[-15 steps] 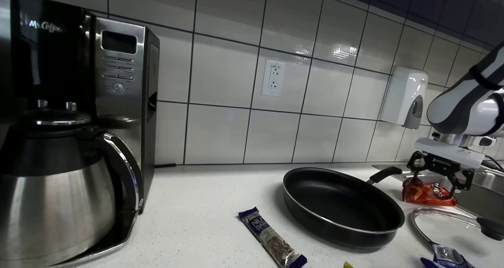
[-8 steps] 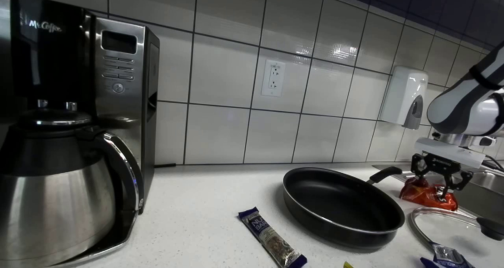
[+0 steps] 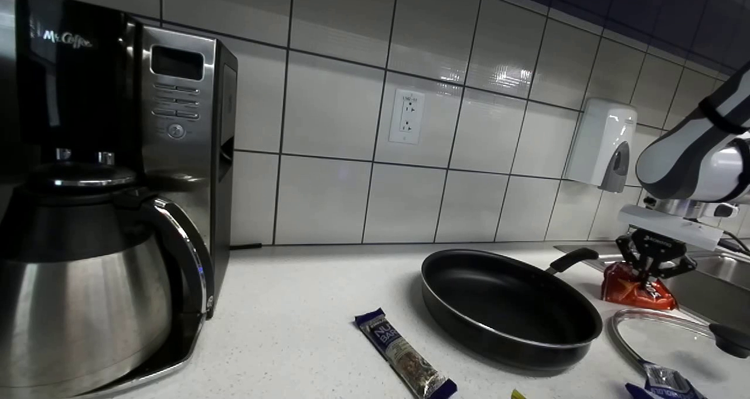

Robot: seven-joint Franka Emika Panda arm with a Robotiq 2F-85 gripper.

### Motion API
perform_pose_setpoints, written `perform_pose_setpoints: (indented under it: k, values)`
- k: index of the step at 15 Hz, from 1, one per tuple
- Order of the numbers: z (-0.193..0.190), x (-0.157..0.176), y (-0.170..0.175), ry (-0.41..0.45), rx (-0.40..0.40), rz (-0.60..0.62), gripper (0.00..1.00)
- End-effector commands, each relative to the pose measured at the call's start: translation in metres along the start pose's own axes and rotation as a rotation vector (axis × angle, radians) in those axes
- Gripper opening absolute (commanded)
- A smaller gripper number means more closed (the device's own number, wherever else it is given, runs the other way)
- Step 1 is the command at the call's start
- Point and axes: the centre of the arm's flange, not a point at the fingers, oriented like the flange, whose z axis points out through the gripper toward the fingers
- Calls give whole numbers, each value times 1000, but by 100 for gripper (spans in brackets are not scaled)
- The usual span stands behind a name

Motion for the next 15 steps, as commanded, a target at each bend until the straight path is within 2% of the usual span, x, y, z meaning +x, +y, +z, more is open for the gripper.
perform_pose_setpoints:
  k: [1, 8, 15]
  values:
    - [-8, 4, 4, -23, -1, -17, 0]
    - [-27, 9, 20, -19, -21, -14, 0]
    - [-61, 4, 34, 14, -5, -9, 0]
